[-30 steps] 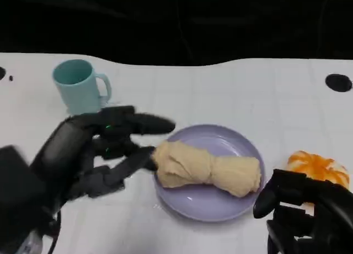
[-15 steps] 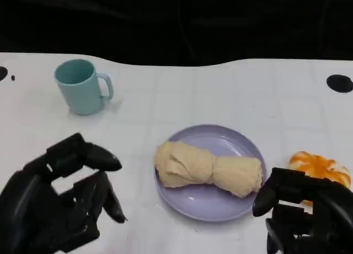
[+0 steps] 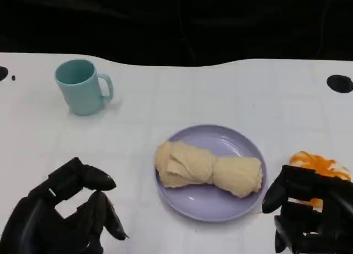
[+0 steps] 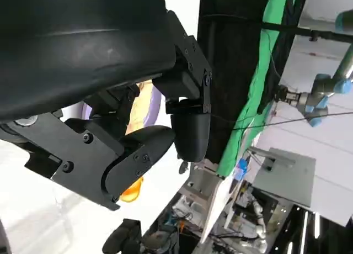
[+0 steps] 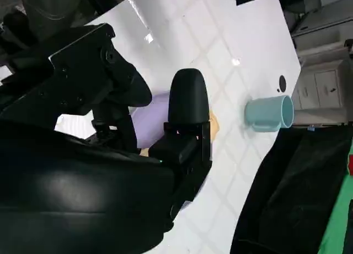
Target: Grasp the towel on the left side of the plate with the left hand and place it into the plate.
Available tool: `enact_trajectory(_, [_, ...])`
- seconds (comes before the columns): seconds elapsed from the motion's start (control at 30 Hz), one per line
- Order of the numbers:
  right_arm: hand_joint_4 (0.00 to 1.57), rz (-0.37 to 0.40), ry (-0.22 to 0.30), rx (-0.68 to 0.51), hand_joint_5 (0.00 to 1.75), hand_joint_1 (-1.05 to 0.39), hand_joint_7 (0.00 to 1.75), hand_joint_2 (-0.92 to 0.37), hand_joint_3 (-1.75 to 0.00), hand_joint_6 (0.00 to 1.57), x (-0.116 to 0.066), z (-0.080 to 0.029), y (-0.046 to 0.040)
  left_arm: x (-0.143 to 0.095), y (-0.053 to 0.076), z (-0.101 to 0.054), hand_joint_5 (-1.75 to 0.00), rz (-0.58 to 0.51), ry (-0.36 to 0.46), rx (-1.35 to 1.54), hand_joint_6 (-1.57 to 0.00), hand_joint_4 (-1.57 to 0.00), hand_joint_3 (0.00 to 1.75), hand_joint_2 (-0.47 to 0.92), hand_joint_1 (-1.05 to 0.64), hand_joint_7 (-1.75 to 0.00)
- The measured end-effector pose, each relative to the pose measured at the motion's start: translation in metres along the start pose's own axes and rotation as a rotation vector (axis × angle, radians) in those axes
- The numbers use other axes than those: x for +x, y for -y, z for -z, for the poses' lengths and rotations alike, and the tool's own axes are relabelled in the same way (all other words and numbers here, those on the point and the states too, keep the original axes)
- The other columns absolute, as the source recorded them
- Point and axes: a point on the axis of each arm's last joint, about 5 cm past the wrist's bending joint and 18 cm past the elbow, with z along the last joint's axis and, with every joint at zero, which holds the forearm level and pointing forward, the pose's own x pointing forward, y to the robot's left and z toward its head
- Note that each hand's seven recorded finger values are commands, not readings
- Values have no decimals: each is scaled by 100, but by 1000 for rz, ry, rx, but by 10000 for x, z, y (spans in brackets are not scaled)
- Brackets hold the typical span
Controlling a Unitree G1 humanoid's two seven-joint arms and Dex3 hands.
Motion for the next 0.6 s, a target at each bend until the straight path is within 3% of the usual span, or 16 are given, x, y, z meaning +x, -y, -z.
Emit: enact_trajectory(0.6, [69, -12, -4, 2, 175, 5, 153, -54, -124, 61, 7, 28, 10, 23, -3, 51, -165, -28, 28, 53, -78, -87, 122, 51, -11, -151])
